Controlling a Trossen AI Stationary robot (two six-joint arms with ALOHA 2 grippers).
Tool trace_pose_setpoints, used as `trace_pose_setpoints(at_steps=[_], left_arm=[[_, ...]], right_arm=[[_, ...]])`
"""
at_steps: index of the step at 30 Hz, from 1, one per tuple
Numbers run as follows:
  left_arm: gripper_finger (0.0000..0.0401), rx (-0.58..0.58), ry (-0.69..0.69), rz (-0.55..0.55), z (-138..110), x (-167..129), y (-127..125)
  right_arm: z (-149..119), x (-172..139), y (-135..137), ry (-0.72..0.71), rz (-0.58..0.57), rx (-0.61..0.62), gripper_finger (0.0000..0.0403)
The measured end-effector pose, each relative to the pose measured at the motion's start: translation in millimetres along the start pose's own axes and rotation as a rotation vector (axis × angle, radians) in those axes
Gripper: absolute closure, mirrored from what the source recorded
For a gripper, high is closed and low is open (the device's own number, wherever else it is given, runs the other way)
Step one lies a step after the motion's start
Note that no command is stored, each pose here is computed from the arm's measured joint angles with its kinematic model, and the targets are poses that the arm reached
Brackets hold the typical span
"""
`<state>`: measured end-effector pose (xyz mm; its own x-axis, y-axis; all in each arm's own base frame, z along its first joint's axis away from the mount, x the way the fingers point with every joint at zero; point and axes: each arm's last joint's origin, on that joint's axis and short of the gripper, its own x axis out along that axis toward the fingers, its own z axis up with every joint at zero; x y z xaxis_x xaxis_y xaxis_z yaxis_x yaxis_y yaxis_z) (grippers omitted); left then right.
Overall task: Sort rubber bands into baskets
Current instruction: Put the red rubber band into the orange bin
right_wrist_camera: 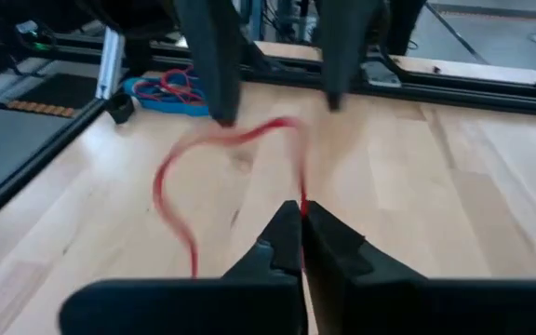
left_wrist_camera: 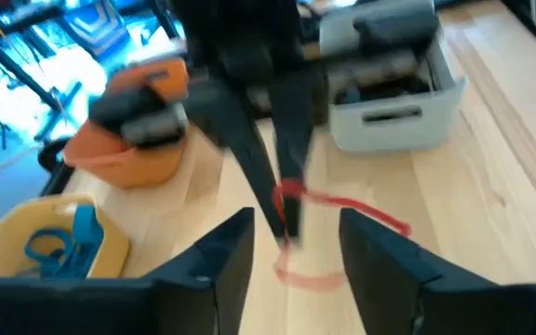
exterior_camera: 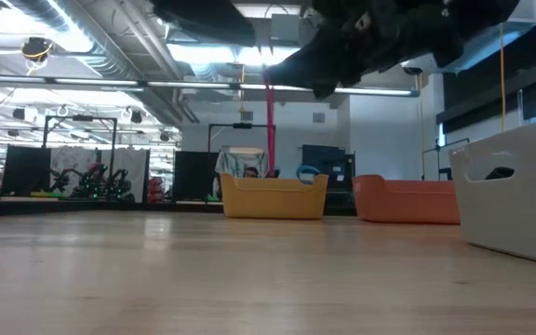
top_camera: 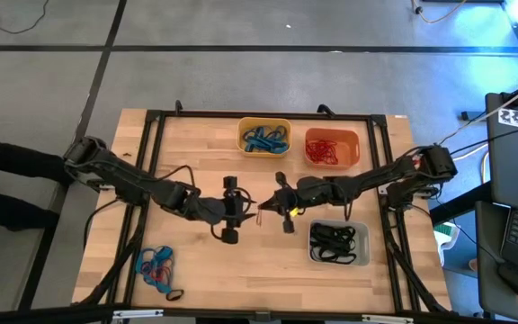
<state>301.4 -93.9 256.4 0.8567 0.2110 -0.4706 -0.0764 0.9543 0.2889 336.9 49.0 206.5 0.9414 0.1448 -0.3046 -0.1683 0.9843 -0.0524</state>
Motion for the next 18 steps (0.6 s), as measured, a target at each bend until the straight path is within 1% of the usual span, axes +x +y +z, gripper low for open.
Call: trace_pose_setpoints(at_steps=[5, 10, 15, 18], left_arm=[[0.0229, -0.028, 0.055, -0.023, -0.7, -20.9, 1.8], [0.0228, -0.118, 0.118, -0.044, -5.1, -46.3, 4.2], [0.0228, -0.181, 0.218, -0.047, -16.6, -59.6, 0.8], [0.0228, -0.192, 0.269, -0.045, -26.1, -62.0, -3.8]], right_arm=[[12.5, -20.1, -2.1, 0.043, -0.053, -0.005, 0.0398], [25.0, -49.1, -5.5, 0.109, -0.147, -0.011, 0.0399], [35.2, -84.7, -9.6, 0.175, -0.278, -0.026, 0.0397], [38.8, -107.3, -13.1, 0.218, -0.404, -0.044, 0.0399]])
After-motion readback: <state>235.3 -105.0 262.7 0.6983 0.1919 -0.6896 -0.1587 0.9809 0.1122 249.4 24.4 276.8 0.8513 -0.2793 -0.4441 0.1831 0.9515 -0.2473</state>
